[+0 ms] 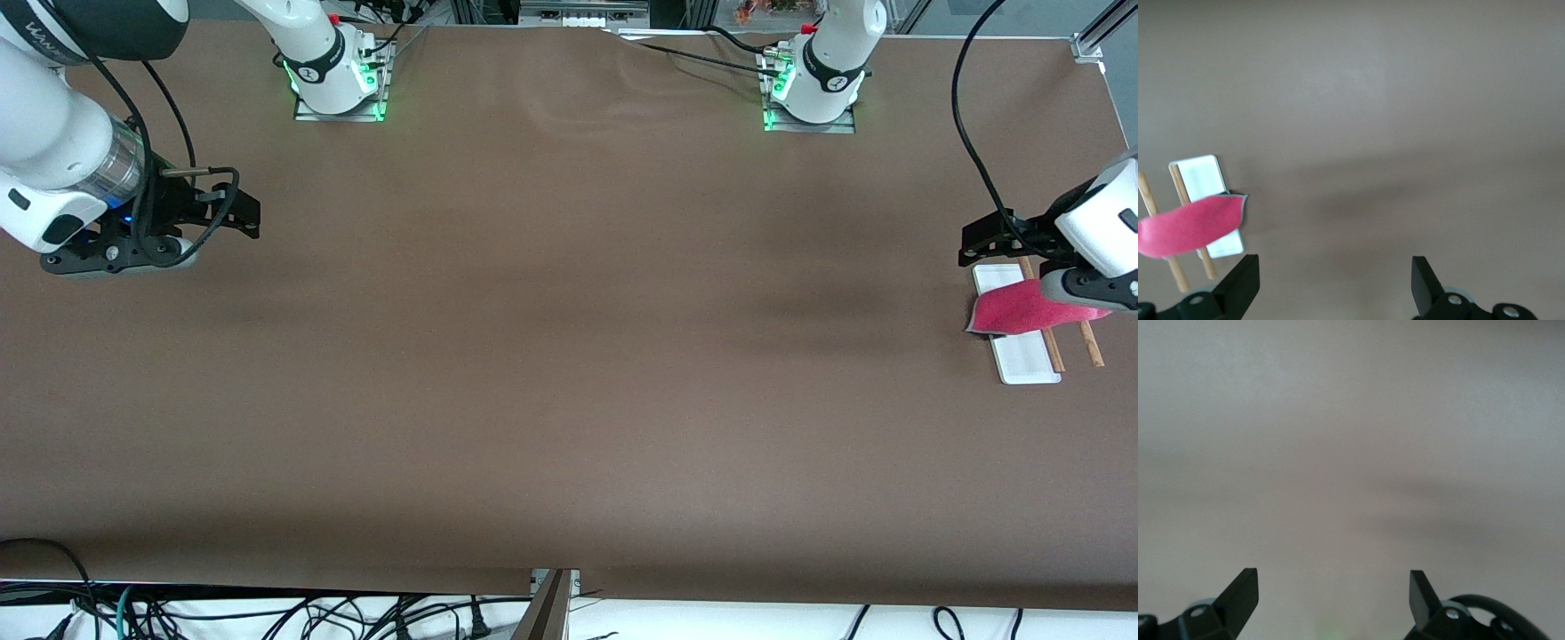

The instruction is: Pass towel and hang on rack

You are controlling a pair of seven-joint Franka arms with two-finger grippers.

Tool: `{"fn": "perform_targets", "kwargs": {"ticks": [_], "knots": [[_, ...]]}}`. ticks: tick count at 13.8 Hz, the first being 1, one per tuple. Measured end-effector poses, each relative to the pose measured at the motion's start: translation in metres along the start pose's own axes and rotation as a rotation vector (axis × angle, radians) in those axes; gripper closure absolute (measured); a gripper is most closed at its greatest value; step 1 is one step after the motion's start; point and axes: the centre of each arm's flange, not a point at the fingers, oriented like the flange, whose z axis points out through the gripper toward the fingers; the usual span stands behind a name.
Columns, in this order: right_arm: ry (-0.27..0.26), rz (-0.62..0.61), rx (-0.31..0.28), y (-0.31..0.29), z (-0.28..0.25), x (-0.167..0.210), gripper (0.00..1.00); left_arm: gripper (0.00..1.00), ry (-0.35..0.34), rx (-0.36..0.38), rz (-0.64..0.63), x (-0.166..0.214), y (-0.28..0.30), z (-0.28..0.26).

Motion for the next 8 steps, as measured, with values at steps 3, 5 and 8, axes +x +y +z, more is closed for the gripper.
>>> {"fn": "perform_targets", "kwargs": {"ticks": [3,5,8], "knots": [[0.0,0.0,0.0,0.0,0.0,0.0,0.0,0.0,0.043,0.028,-0.05,-0.021,0.003,0.01],[0.0,0.0,0.0,0.0,0.0,0.0,0.0,0.0,0.034,0.034,-0.056,-0.04,0.005,0.016],[0.0,0.0,0.0,0.0,0.0,0.0,0.0,0.0,0.032,0.036,-0.061,-0.052,0.006,0.019]]}}
